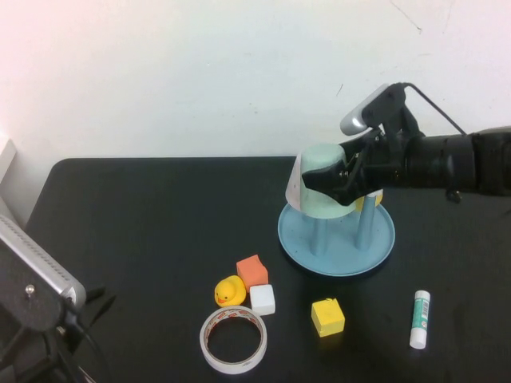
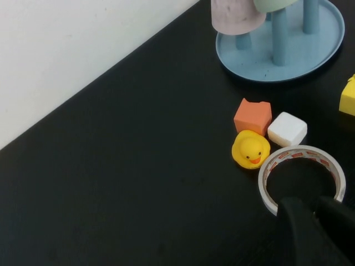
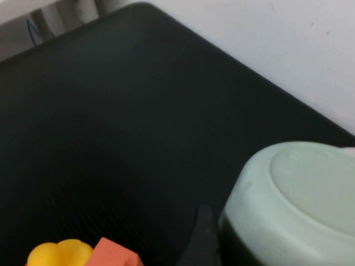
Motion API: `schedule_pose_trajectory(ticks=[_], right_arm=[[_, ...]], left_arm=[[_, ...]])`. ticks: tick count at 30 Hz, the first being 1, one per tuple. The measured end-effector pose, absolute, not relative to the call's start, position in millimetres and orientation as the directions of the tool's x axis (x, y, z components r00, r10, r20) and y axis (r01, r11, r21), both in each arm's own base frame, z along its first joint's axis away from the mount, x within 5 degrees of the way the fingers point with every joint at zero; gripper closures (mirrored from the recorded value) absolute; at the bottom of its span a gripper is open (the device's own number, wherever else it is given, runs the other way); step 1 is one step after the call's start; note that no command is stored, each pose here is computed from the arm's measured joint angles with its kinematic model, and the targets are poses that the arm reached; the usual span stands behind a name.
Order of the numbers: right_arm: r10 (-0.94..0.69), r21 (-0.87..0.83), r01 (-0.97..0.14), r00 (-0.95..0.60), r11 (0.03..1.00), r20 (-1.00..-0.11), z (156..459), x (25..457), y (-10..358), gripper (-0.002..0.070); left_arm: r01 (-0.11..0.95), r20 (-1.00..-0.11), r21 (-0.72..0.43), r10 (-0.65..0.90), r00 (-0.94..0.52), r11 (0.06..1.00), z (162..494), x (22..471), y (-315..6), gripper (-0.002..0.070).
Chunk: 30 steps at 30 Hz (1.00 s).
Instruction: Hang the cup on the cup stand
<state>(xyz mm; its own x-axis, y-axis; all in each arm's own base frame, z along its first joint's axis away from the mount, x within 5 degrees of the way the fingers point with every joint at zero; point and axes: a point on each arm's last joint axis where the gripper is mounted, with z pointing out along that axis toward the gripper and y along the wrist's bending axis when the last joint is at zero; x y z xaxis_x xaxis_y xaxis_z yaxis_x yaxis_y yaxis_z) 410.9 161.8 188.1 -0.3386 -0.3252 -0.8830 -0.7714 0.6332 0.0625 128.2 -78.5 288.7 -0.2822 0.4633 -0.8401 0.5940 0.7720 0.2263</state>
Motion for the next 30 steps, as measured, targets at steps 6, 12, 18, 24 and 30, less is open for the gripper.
schedule_pose_trajectory(ticks=[6,12,18,24,30], right_arm=[[-0.339,0.055,-0.775,-0.338,0.629,-0.878,182,412,162,0.0045],[-0.325,0.074,-0.768,-0.354,0.637,-0.877,182,412,162,0.003],[-0.336,0.079,-0.77,-0.366,0.633,-0.868,200,405,160,0.0064],[-0.304,0.109,-0.761,-0.381,0.639,-0.873,253,385,155,0.0412],[-0.259,0.133,-0.829,-0.316,0.543,-0.913,313,343,154,0.065]], left_arm=[[0.595,-0.836,0.233,0.47,-0.281,0.77,288,128,-78,0.0636],[0.578,-0.837,0.187,0.436,-0.33,0.795,288,124,-75,0.0636],[0.558,-0.829,0.166,0.422,-0.367,0.813,293,100,-57,0.0662],[0.531,-0.9,0.134,0.327,-0.288,0.837,306,53,-27,0.0673],[0.514,-0.946,0.101,0.243,-0.217,0.852,290,26,-10,0.0674]])
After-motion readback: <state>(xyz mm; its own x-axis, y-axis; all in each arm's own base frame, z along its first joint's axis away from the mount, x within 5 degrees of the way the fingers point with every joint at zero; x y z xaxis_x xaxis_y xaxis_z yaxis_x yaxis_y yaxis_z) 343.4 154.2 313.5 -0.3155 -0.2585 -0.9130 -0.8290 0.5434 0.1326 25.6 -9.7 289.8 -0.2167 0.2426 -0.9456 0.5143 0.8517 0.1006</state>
